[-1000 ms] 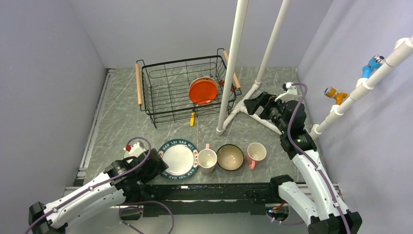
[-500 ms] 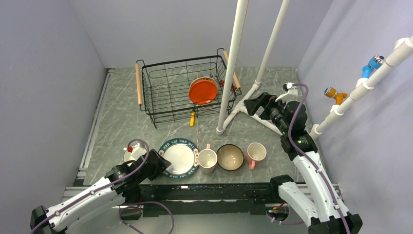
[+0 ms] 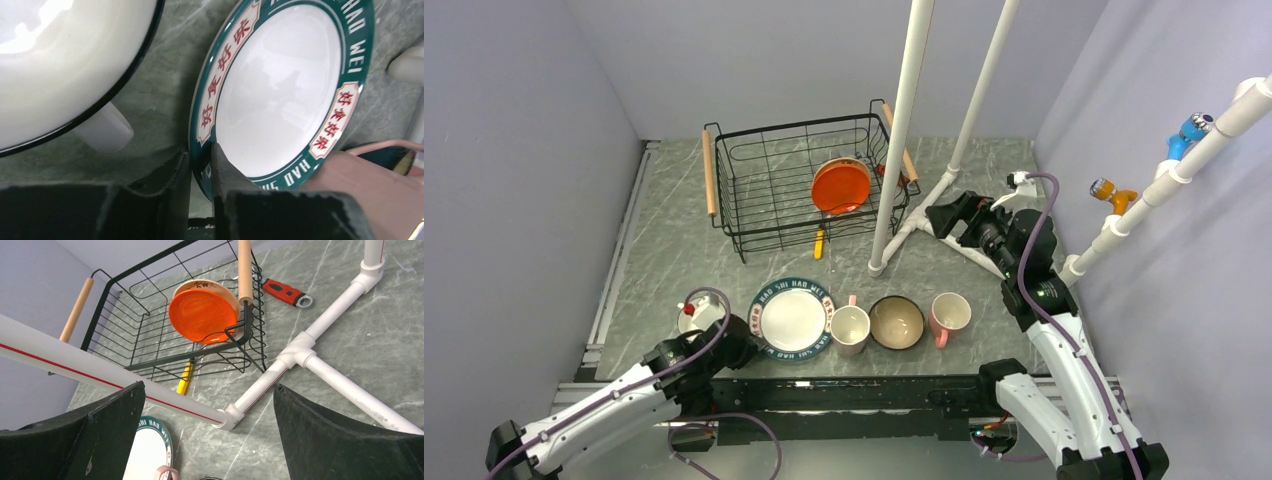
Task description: Load the mixed dishes into the dish rack
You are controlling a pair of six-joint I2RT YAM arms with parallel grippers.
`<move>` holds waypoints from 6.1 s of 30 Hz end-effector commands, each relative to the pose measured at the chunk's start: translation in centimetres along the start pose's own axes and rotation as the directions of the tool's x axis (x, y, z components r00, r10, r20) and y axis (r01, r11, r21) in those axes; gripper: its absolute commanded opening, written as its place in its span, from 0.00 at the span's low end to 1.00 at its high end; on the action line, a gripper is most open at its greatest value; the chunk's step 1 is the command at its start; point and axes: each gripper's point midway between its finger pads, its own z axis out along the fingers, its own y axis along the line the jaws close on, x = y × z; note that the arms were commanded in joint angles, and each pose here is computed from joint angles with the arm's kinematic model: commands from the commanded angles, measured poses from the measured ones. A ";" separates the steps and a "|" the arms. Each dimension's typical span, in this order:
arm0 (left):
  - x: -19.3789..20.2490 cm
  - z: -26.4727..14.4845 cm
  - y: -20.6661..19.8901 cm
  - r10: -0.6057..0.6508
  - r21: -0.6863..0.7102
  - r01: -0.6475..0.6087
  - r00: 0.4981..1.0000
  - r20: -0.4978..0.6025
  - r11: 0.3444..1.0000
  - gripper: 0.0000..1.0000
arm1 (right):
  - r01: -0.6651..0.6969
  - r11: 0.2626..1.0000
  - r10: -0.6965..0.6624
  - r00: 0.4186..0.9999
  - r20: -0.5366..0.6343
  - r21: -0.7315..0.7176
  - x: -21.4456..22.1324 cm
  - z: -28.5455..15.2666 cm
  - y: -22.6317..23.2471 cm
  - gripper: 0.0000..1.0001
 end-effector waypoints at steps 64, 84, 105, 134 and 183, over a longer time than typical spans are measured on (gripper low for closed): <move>-7.0 -22.1 -19.6 0.182 0.677 -0.256 0.967 0.180 0.690 0.00 | -0.456 0.636 0.111 0.852 -0.511 -0.622 9.0 -6.0 18.6 0.95; -5.9 -20.2 -18.1 0.182 0.643 -0.212 0.977 0.115 0.736 0.00 | -0.580 0.572 0.106 0.753 -0.650 -0.579 13.3 -6.3 20.2 0.36; -9.2 -20.1 -12.9 0.187 0.439 -0.278 0.953 0.239 0.855 0.99 | -0.056 0.914 -0.014 0.985 -0.171 -0.401 5.1 -6.5 13.0 0.00; -11.6 -16.9 -6.3 0.376 0.138 -0.452 0.847 0.376 0.881 0.99 | 0.048 0.914 -0.212 0.903 0.374 0.403 -10.0 -14.1 -1.8 0.00; -11.2 -18.0 -7.6 0.334 0.302 -0.489 0.832 0.443 0.818 0.95 | 0.762 0.427 -0.680 0.625 0.383 -0.487 -6.2 19.6 8.1 0.00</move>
